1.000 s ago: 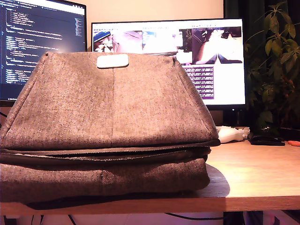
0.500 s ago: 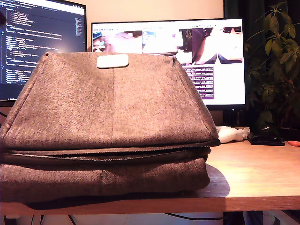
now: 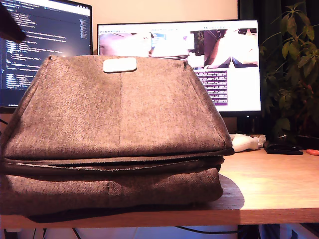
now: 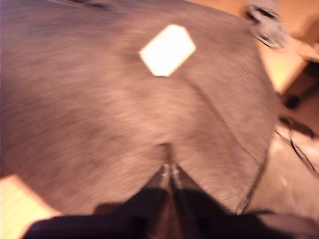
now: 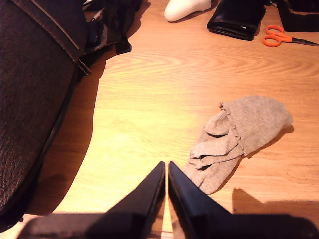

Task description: Pack the pair of socks inside the grey Google backpack

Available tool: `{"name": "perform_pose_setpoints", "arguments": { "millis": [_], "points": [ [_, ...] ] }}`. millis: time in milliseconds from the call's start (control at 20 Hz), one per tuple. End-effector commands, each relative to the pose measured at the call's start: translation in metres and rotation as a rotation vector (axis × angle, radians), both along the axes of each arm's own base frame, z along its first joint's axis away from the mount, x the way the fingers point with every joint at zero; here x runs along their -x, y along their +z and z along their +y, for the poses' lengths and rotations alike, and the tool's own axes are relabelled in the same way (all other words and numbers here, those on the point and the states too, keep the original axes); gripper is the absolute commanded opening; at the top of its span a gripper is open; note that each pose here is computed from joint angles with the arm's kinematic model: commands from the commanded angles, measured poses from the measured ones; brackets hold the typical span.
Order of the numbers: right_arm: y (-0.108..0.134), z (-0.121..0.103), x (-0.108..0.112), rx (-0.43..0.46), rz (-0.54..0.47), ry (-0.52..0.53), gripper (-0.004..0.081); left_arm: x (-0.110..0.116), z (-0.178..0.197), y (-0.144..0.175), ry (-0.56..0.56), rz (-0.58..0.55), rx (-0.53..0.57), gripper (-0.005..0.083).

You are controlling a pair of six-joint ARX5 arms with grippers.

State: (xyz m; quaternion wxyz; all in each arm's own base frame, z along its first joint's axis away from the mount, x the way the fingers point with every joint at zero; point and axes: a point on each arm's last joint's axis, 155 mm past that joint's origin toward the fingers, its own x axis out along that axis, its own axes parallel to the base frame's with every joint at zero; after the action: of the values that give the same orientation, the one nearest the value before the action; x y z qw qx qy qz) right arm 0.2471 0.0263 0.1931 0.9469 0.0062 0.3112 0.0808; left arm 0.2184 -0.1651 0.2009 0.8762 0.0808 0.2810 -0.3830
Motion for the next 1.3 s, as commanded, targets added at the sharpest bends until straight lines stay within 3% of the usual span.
{"name": "perform_pose_setpoints", "arguments": {
  "millis": [0,50,100,400,500,700,1050,1150,1250],
  "points": [
    [0.001,0.001,-0.002,0.001,-0.011,0.008,-0.0011,-0.004,-0.006,-0.004,-0.066,-0.064,-0.058,0.0574],
    [0.002,0.001,-0.002,0.001,-0.016,0.008,-0.0011,-0.009,-0.006,-0.006,-0.054,-0.066,-0.064,0.0766],
    [0.003,0.001,-0.003,0.001,-0.019,0.008,-0.0011,-0.013,-0.007,-0.010,-0.044,-0.061,-0.082,0.0780],
    [0.003,0.001,-0.003,0.001,-0.021,0.008,-0.0011,-0.027,-0.024,-0.025,-0.015,-0.009,-0.082,0.0783],
    [0.003,0.001,-0.003,0.001,-0.021,0.008,-0.0011,-0.037,-0.023,-0.029,0.060,0.030,-0.057,0.0783],
    [0.003,0.001,-0.003,0.001,-0.020,0.008,-0.0011,-0.037,-0.027,-0.031,0.105,0.090,-0.004,0.0783],
    [0.003,0.001,-0.003,0.001,-0.021,0.008,-0.0011,-0.046,-0.016,-0.034,0.185,0.085,-0.026,0.0782],
    [0.004,0.001,-0.003,0.001,-0.022,0.008,-0.0011,-0.053,-0.005,-0.040,0.240,0.077,-0.070,0.0743],
    [0.004,0.001,-0.004,0.001,-0.024,0.008,-0.0011,-0.058,0.003,-0.048,0.284,0.078,-0.117,0.0539]
  ]
}}
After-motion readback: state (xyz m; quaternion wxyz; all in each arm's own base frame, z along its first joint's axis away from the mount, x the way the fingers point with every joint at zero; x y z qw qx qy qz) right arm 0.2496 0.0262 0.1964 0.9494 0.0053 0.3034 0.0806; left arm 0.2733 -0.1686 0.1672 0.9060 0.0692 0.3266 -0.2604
